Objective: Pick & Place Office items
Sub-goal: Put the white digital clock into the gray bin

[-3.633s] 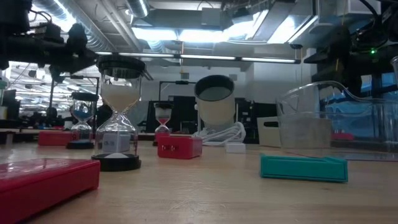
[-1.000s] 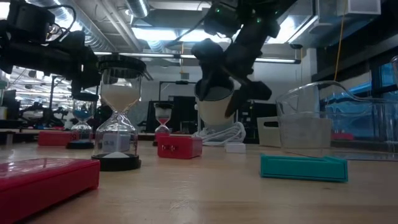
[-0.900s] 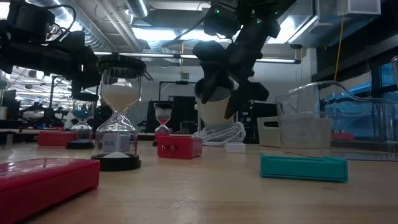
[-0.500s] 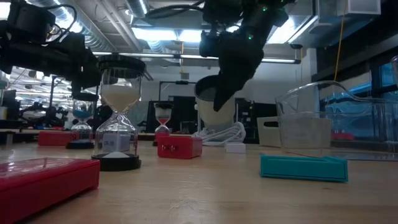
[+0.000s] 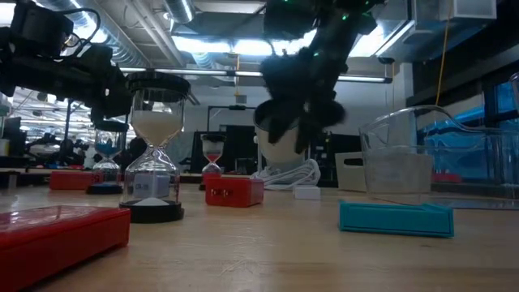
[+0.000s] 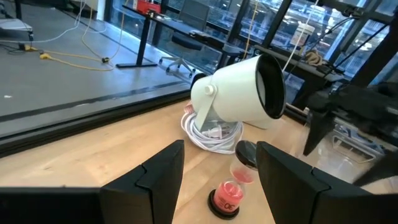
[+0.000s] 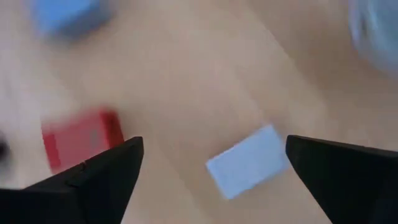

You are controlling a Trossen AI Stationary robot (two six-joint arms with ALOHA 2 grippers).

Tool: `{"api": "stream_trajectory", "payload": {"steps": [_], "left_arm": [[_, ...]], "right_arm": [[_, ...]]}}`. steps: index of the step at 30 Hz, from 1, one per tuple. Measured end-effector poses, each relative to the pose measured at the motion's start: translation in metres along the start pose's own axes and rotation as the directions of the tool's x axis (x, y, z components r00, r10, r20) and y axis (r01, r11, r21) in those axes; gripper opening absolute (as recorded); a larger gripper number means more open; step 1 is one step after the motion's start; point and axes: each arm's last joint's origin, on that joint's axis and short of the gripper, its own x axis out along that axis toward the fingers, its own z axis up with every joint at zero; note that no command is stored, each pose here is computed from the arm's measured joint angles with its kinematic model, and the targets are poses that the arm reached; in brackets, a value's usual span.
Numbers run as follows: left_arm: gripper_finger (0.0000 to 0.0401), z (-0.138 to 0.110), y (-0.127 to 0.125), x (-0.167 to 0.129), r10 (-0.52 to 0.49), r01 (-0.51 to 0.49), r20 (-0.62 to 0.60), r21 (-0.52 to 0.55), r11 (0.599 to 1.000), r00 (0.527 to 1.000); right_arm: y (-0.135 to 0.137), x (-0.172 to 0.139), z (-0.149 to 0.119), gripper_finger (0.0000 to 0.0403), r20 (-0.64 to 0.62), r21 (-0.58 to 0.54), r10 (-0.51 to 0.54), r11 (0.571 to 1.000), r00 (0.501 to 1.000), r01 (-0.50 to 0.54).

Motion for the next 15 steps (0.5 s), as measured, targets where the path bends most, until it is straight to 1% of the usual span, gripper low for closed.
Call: {"api": "stream_trajectory", "payload": {"steps": [1,2,3,7,9,10,12,13,15], "left_arm": [[0.0196,0.0,0.0,0.0,0.003,-0.003,0.001,0.001,1.0,1.0],[0.0196,0.0,0.0,0.0,0.009,-0.009,0.003,0.004,1.0,1.0],[0.0196,0.0,0.0,0.0,0.017,-0.017,0.006,0.007,1.0,1.0],[0.0196,0.0,0.001,0.0,0.042,-0.042,0.015,0.007,0.999,0.999],[0.0196,0.0,0.001,0.0,0.042,-0.042,0.015,0.006,0.999,0.999],[0.0196,0.0,0.001,0.0,0.043,-0.043,0.014,0.006,0.999,0.999],[0.0196,0.0,0.002,0.0,0.045,-0.045,0.007,0.006,0.999,0.999],[0.0196,0.0,0.002,0.0,0.045,-0.045,0.007,0.006,0.999,0.999],[0.0196,-0.001,0.002,0.0,0.047,-0.047,0.002,0.005,0.999,0.999]], "right_arm": [[-0.003,0.001,0.002,0.0394,-0.01,0.136,-0.002,0.991,1.0,0.003],[-0.005,0.001,0.003,0.0392,-0.01,0.242,-0.006,0.97,1.0,0.008],[-0.006,0.002,0.004,0.039,0.0,0.311,-0.018,0.95,1.0,0.017],[-0.005,0.006,0.003,0.0388,0.089,0.478,-0.122,0.876,0.989,0.065],[-0.004,0.01,0.001,0.0388,0.112,0.523,-0.152,0.849,0.982,0.072],[-0.003,0.012,0.001,0.0388,0.119,0.531,-0.16,0.844,0.98,0.073],[-0.001,0.016,0.003,0.0388,0.13,0.534,-0.144,0.844,0.981,0.053],[-0.002,0.019,0.001,0.0388,0.115,0.516,-0.144,0.854,0.983,0.065],[-0.001,0.023,0.002,0.0388,0.119,0.451,-0.136,0.89,0.983,0.069]]}}
